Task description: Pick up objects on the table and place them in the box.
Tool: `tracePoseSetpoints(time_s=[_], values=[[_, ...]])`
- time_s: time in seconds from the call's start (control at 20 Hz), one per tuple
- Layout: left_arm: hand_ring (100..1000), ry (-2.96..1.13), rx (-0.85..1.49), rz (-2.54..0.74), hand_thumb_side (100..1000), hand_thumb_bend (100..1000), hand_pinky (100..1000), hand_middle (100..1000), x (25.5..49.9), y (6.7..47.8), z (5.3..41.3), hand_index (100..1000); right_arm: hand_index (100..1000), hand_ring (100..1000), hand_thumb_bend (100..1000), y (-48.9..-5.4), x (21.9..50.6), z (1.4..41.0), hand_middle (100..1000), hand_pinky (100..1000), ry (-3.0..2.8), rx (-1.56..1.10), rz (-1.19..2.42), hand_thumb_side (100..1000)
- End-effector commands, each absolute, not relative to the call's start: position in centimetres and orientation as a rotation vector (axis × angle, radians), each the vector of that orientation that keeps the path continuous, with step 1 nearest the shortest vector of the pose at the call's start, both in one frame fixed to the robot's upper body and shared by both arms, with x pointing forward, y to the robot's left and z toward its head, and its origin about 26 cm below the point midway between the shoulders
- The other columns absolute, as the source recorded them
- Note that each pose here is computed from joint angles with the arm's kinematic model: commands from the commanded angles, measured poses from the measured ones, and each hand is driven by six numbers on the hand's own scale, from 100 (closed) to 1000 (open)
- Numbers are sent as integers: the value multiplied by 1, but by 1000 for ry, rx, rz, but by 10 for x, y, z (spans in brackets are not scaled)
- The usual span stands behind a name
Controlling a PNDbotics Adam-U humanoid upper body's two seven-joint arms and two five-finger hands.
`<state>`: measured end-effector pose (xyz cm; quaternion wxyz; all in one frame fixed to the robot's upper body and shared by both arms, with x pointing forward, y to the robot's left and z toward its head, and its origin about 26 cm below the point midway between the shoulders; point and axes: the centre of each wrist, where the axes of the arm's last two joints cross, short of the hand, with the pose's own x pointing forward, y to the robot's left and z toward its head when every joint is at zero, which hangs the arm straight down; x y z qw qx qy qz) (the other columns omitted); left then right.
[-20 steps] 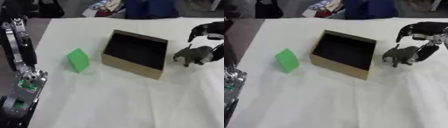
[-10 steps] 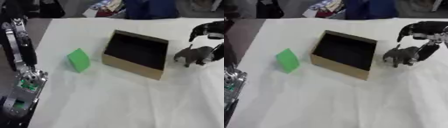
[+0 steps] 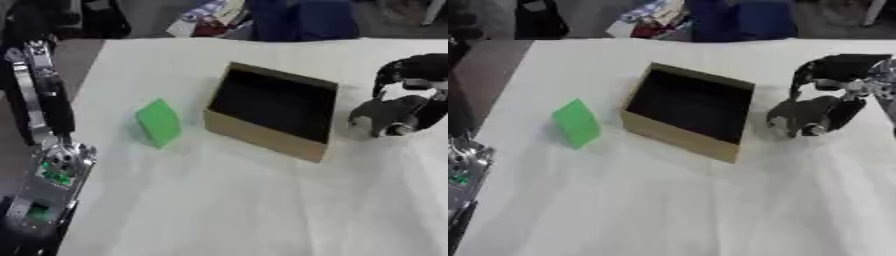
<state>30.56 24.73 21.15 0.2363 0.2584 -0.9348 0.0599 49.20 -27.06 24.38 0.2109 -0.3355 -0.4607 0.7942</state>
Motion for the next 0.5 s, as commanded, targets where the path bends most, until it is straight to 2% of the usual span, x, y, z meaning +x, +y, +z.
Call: tracePoseSetpoints(time_s=[0.05, 0.25, 0.5], values=[[638, -2596, 705, 159, 998, 198, 605, 629, 304, 246, 219, 819, 644, 875, 420, -274, 492, 259, 595, 814, -1106, -808, 2514, 234], [638, -2596, 704, 155, 994, 199, 605, 630, 304, 246, 219, 819, 482, 803, 407, -275, 491, 262, 465, 770, -1216, -852, 2467, 119], [639, -2596, 703, 155, 995, 199, 604, 631, 304, 246, 219, 818, 359, 754, 396, -276, 491, 261, 355, 752, -1257, -886, 2437, 100]])
